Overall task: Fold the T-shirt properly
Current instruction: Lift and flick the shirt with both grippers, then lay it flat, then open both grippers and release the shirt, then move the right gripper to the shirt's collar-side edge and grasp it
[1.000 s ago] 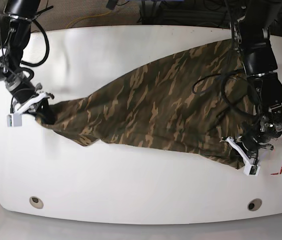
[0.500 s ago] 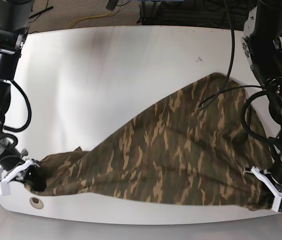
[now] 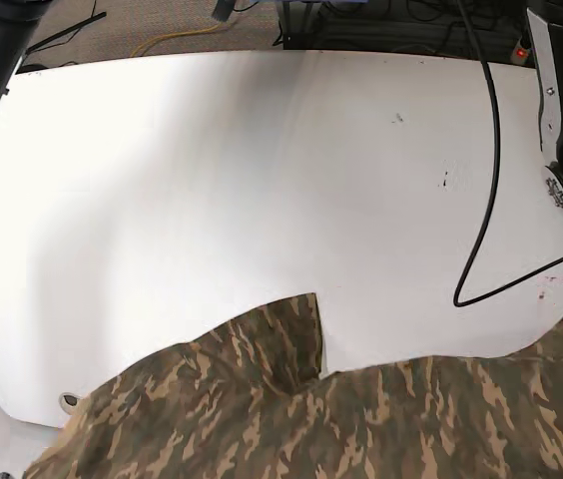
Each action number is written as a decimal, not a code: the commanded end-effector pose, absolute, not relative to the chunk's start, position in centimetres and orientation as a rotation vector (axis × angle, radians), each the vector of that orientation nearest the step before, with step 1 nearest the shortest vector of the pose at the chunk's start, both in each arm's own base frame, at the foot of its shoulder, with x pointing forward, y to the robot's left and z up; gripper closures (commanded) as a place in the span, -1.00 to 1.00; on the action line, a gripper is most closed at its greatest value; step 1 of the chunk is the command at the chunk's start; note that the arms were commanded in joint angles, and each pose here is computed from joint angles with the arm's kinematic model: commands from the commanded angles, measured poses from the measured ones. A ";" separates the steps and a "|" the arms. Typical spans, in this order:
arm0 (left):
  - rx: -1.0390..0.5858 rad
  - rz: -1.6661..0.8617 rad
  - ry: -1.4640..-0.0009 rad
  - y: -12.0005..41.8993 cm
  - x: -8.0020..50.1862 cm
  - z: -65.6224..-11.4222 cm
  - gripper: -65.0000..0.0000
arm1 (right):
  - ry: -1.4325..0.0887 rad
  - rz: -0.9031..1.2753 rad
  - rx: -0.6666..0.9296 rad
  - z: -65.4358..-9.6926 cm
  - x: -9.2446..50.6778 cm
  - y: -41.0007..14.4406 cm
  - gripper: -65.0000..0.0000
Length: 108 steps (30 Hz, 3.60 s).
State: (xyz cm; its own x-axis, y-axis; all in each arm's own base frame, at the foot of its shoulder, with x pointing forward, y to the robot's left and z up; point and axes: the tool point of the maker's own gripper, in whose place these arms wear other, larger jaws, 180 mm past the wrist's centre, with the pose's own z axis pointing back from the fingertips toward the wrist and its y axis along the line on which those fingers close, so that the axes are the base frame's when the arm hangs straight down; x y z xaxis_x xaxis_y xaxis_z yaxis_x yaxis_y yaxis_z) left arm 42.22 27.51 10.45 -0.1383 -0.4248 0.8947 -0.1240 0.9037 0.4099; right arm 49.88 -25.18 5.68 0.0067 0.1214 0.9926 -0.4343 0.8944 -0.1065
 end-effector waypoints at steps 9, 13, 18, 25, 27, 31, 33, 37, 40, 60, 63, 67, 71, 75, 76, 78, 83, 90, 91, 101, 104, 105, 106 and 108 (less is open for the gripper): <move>0.461 -0.333 -1.678 26.3 42.6 9.6 0.99 | -1.502 0.462 0.208 6.4 49.2 -26.0 1.00; 0.479 -0.449 -1.569 25.3 42.8 4.9 0.99 | -1.422 0.429 0.274 1.1 47.7 -26.8 1.00; 0.470 -0.584 -1.426 23.6 41.8 -2.0 0.99 | -1.309 0.348 0.342 -6.9 45.5 -27.8 1.00; 0.353 -0.570 -1.234 24.4 39.1 -11.5 0.99 | -1.158 0.234 0.377 -17.3 39.4 -28.8 1.00; 0.273 -0.561 -1.199 23.9 38.1 -13.9 0.99 | -1.115 0.207 0.381 -19.6 37.5 -29.0 1.00; 0.182 -0.532 -1.113 24.1 35.8 -18.0 0.99 | -1.041 0.174 0.402 -23.3 34.0 -28.2 1.00; 0.149 -0.523 -1.069 24.2 34.6 -19.8 0.99 | -1.016 0.154 0.412 -24.6 32.5 -27.9 1.00; 0.101 -0.509 -0.955 24.4 31.7 -23.9 0.99 | -0.963 0.118 0.431 -27.1 29.5 -27.0 1.00; 0.092 -0.477 -0.871 25.4 29.1 -26.4 0.99 | -0.921 0.085 0.457 -28.9 27.4 -26.1 1.00; 0.097 -0.316 -0.585 30.1 18.9 -33.3 0.94 | -0.736 0.015 0.500 -34.0 21.2 -24.5 0.95; 0.094 -0.317 -0.559 30.1 18.1 -33.8 0.65 | -0.727 0.016 0.502 -34.1 20.9 -24.4 0.64; 0.067 -0.370 -0.516 29.3 16.9 -34.8 -0.12 | -0.704 -0.008 0.520 -34.8 19.4 -23.7 0.03; 0.060 -0.437 -0.492 29.3 16.3 -34.9 -0.49 | -0.722 -0.009 0.533 -34.2 18.3 -22.5 -0.28; 0.059 -0.457 -0.486 29.3 15.9 -34.8 -0.40 | -0.761 0.064 0.551 -33.2 17.6 -21.6 -0.28; 0.067 -0.447 -0.491 29.6 15.9 -34.6 -0.39 | -0.751 0.080 0.551 -33.4 17.1 -21.5 -0.28; 0.085 -0.401 -0.505 30.5 15.7 -34.3 -0.39 | -0.751 0.110 0.546 -33.2 16.6 -21.8 -0.28; 0.128 -0.305 -0.555 32.3 15.8 -33.2 -0.39 | -0.764 0.109 0.461 -32.6 17.4 -24.5 -0.28; 0.147 -0.295 -0.627 32.5 18.1 -31.9 -0.39 | -0.782 0.140 0.335 -32.1 22.4 -27.5 -0.28; 0.148 -0.294 -0.630 32.5 18.2 -31.9 -0.39 | -0.790 0.134 0.319 -32.1 23.5 -28.0 -0.28; 0.158 -0.286 -0.683 32.6 19.8 -30.8 -0.39 | -0.763 0.144 0.255 -32.5 34.2 -29.4 -0.28; 0.158 -0.286 -0.683 32.6 19.8 -30.8 -0.39 | -0.763 0.158 0.275 -32.6 37.1 -28.7 -0.28; 0.158 -0.286 -0.683 32.6 19.8 -30.8 -0.39 | -0.764 0.159 0.289 -32.8 37.7 -28.4 -0.28; 0.158 -0.286 -0.683 32.6 19.8 -30.8 -0.39 | -0.764 0.158 0.310 -33.0 38.6 -27.9 -0.28; 0.158 -0.286 -0.683 32.6 19.8 -30.8 -0.39 | -0.755 0.161 0.340 -33.5 39.9 -27.2 -0.28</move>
